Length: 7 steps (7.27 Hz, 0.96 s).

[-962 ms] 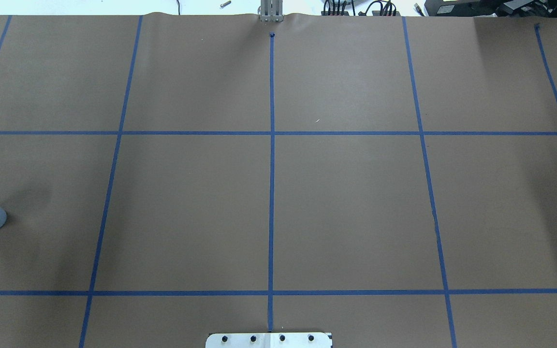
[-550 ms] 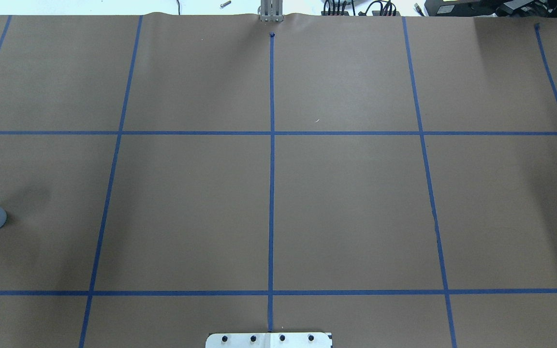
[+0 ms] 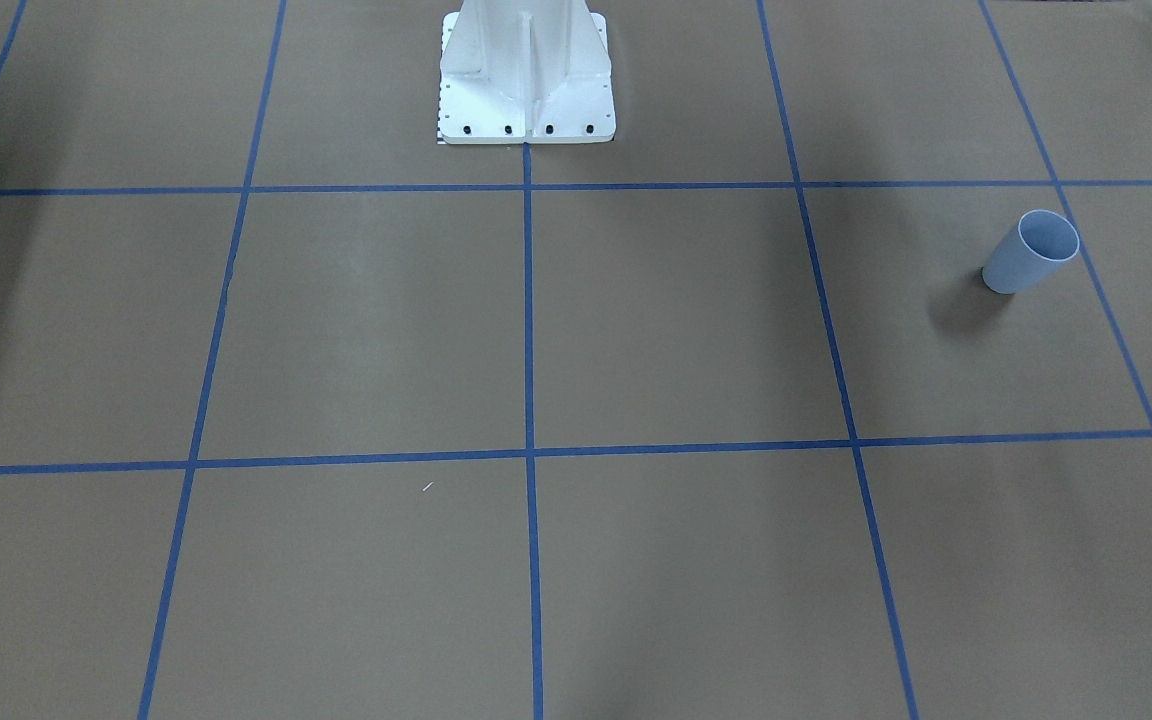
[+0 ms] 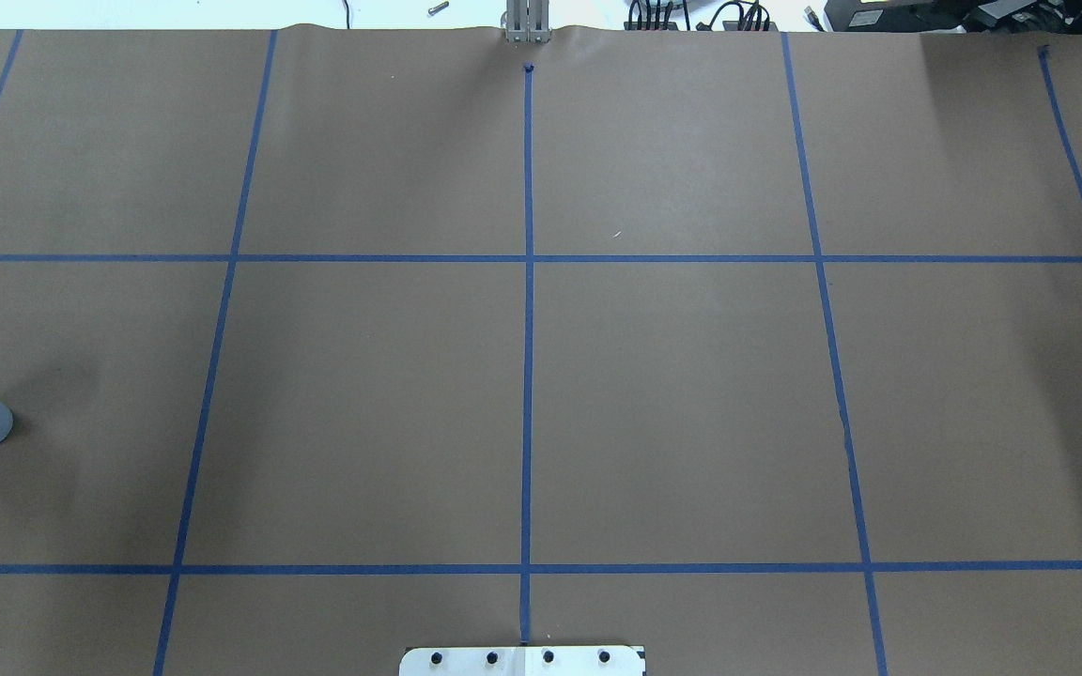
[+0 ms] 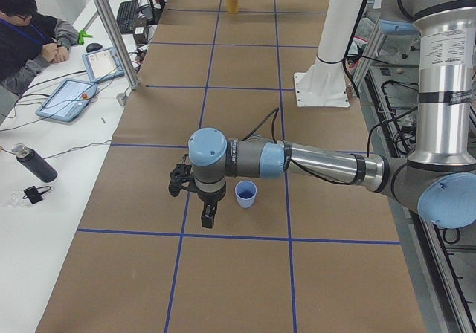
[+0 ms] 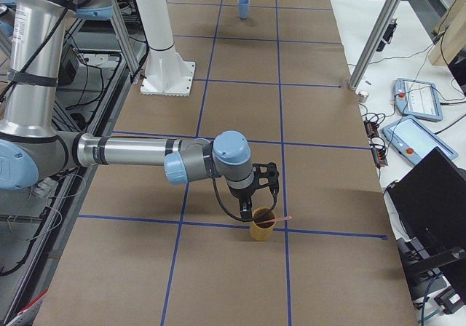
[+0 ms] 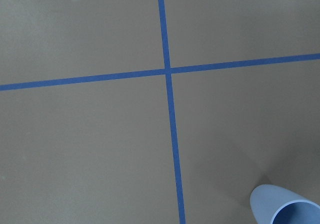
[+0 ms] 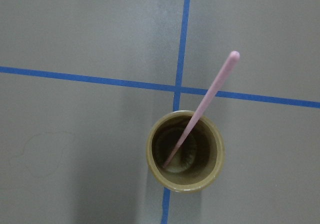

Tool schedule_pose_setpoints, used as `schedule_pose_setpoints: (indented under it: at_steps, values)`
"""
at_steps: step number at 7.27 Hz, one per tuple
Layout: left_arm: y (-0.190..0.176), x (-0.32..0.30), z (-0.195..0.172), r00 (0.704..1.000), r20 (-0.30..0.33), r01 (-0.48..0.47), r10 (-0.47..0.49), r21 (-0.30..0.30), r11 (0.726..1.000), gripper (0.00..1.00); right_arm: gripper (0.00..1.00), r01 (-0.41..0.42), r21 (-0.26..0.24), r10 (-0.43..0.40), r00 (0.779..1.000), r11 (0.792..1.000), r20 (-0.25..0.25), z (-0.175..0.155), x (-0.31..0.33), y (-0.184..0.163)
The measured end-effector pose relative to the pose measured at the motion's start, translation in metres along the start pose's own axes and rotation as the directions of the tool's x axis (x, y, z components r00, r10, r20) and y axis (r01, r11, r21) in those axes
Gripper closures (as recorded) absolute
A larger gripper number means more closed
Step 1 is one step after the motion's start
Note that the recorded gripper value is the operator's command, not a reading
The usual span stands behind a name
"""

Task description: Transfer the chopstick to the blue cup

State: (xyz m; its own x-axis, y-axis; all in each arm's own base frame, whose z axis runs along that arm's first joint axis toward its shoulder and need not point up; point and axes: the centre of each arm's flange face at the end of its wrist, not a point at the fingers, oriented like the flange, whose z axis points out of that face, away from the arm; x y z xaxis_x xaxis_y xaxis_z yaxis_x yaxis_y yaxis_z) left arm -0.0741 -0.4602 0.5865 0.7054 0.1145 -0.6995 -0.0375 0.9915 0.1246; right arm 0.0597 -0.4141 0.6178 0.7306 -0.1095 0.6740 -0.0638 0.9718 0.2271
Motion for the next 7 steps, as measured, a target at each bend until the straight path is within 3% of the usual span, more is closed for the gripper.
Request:
schedule_pose_setpoints:
  at_steps: [4,6,7]
  values:
    - [-0.042,0.007,-0.006,0.999,-0.003,-0.052,0.053,0.073,0.996,0.01,0.0,0.049,0.049,-0.052,0.997,0.998,0.054,0.004,0.0,0.006]
    - [-0.048,0.017,-0.009,0.995,-0.063,-0.073,0.08,0.102,0.992,0.01,0.0,0.099,0.119,-0.11,0.99,0.988,0.09,0.0,-0.007,0.014]
    - [-0.05,0.03,-0.008,0.991,-0.09,-0.084,0.095,0.119,0.989,0.01,0.0,0.067,0.125,-0.08,0.991,0.99,0.106,0.0,-0.014,0.014]
